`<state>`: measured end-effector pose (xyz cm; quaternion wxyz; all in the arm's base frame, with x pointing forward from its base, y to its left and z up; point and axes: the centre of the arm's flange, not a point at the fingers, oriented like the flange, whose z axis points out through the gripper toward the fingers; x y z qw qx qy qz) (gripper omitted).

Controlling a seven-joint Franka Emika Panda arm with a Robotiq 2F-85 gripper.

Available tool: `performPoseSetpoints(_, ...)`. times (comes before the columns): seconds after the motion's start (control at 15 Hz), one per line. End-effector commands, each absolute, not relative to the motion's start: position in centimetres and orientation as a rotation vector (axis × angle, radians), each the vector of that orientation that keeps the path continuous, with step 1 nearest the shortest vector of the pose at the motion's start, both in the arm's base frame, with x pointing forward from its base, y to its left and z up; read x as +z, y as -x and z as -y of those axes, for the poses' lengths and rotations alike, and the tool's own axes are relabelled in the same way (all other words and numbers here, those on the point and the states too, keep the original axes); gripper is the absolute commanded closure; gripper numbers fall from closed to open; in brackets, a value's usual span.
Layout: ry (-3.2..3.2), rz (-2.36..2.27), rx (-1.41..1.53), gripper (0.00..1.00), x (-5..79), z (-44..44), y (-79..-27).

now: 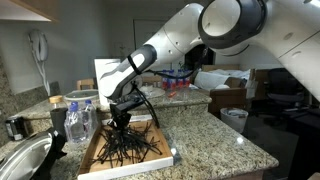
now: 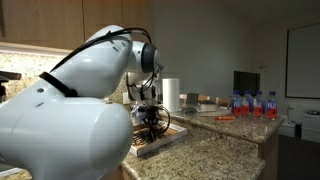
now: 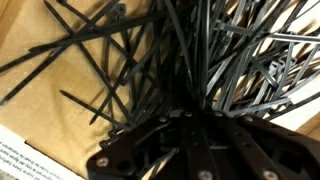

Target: Remove the zip ties from the box

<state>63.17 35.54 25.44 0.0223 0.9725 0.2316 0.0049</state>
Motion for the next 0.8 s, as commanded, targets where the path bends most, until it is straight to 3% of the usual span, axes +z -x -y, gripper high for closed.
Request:
performPoseSetpoints(0.0,-3.011,-0.733,-0.043,0.92,25.19,-35.47,-63.4)
performPoseSetpoints(0.73,-3.012,-0.712,-0.092,0.92,25.07,-35.4,-63.37)
